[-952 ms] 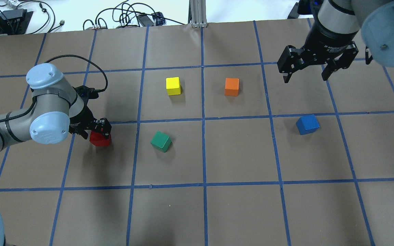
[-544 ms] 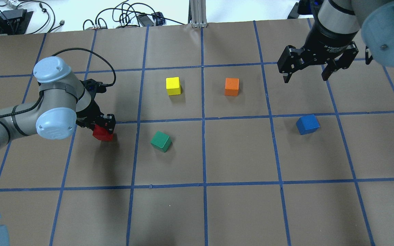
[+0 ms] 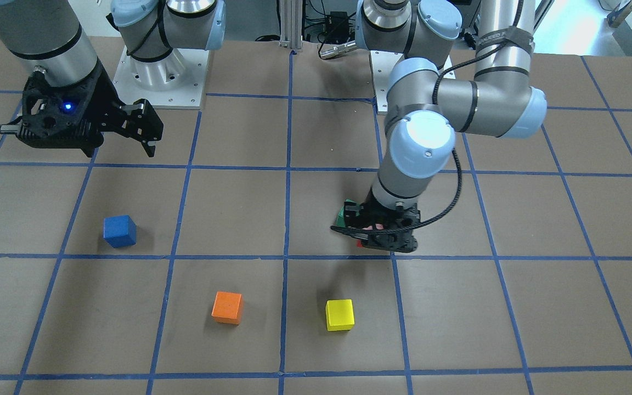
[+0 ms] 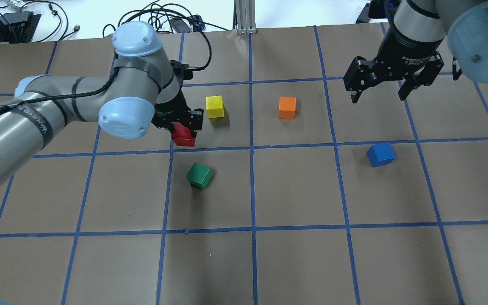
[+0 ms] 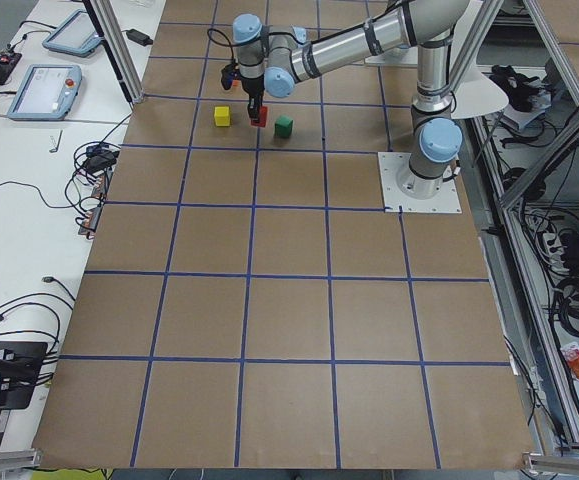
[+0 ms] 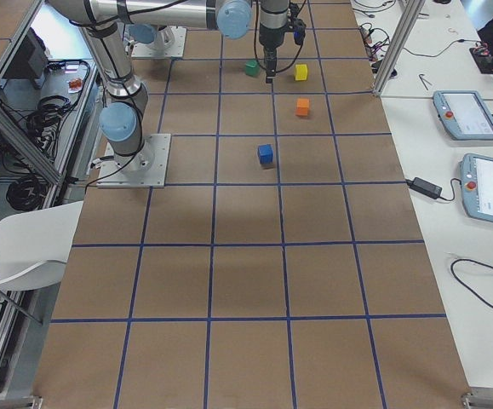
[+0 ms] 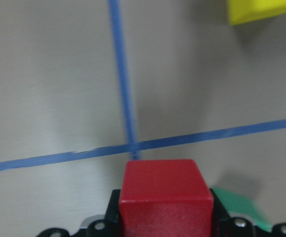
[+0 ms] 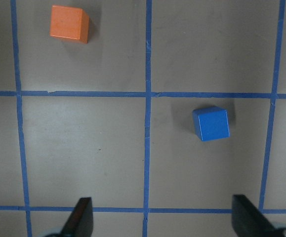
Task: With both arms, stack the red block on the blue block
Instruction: 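Carry the red cube with the left gripper toward the table center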
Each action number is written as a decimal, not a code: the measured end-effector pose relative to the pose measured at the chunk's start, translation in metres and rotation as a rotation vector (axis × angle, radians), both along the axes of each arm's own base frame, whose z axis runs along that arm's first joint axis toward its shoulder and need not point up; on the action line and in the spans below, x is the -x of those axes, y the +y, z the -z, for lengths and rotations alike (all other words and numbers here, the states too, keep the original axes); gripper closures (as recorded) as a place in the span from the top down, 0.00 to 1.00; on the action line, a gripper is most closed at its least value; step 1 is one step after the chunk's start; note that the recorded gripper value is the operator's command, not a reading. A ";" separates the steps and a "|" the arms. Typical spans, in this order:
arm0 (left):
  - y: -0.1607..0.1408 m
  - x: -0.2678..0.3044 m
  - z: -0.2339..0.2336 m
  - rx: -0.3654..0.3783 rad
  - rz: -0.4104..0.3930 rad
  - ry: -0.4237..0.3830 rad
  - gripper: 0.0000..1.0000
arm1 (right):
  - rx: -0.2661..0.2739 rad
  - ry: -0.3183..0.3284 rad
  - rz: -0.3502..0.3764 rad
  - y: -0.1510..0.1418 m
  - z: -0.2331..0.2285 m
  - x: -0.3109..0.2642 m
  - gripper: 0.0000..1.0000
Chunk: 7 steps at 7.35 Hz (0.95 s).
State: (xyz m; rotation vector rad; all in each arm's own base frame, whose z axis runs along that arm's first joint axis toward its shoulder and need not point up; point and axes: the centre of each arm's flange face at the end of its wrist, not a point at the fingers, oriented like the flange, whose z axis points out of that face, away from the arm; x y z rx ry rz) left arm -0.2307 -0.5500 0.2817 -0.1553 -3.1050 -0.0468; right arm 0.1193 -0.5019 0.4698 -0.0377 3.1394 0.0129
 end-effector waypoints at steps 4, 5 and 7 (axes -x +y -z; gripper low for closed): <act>0.008 0.100 0.052 0.046 -0.039 0.053 0.00 | -0.003 0.000 0.000 0.000 0.001 0.001 1.00; 0.010 0.114 0.066 0.054 -0.030 0.058 0.99 | -0.005 0.000 0.001 0.000 0.001 0.001 1.00; 0.011 0.126 0.078 0.058 -0.010 0.059 1.00 | 0.000 -0.002 0.001 -0.001 0.001 0.001 1.00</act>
